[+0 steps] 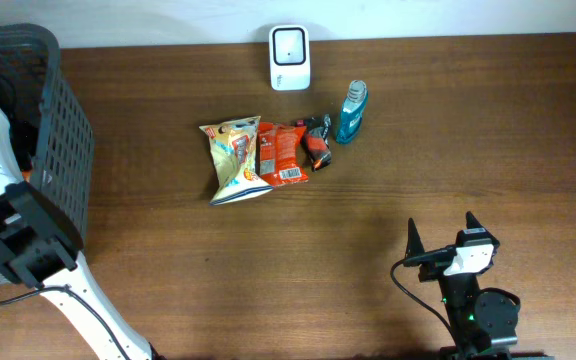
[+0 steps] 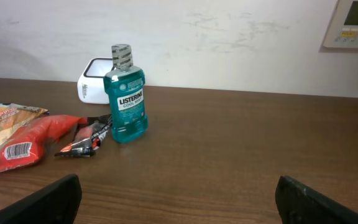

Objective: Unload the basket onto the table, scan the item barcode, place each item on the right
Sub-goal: 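Return the left gripper to the basket and grasp the small orange box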

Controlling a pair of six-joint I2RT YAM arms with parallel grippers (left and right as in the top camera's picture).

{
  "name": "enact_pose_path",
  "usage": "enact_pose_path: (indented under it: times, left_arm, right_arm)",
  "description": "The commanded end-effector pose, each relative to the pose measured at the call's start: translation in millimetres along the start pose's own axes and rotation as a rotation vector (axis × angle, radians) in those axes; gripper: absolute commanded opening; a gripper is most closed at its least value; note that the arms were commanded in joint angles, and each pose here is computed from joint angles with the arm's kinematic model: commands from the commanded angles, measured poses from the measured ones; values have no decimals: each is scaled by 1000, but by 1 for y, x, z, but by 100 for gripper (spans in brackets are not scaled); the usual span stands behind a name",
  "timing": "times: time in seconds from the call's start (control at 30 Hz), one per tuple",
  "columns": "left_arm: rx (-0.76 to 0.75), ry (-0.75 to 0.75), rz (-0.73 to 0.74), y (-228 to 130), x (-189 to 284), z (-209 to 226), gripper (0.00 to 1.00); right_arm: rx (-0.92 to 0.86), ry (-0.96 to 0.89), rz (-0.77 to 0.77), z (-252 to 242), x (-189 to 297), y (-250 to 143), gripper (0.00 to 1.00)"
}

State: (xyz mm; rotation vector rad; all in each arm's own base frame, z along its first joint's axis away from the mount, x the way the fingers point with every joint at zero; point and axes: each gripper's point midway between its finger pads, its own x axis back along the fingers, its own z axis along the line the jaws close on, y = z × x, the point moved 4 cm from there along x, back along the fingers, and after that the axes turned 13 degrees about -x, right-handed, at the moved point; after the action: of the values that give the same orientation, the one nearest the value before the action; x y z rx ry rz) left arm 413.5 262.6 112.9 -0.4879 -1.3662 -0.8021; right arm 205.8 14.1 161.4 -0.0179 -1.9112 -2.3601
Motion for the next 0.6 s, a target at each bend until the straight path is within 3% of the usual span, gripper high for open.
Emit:
enact_pose_path:
  times: [0.0, 0.13, 0.27, 0.37, 0.57]
  left_arm:
    - [7, 9, -19, 6, 1, 9, 99]
    - [42, 11, -28, 11, -4, 23, 99]
    - [73, 19, 0, 9, -15, 40, 84]
    - [97, 19, 28, 5, -28, 51, 65]
    - [10, -85, 32, 5, -42, 41, 58]
  right_arm:
    - [2, -13, 3, -3, 0, -2, 98]
    - [2, -13, 3, -3, 0, -2, 98]
    - [2, -13, 3, -3, 0, -2, 98]
    - [2, -13, 3, -3, 0, -2, 98]
    - [2, -13, 3, -3, 0, -2, 98]
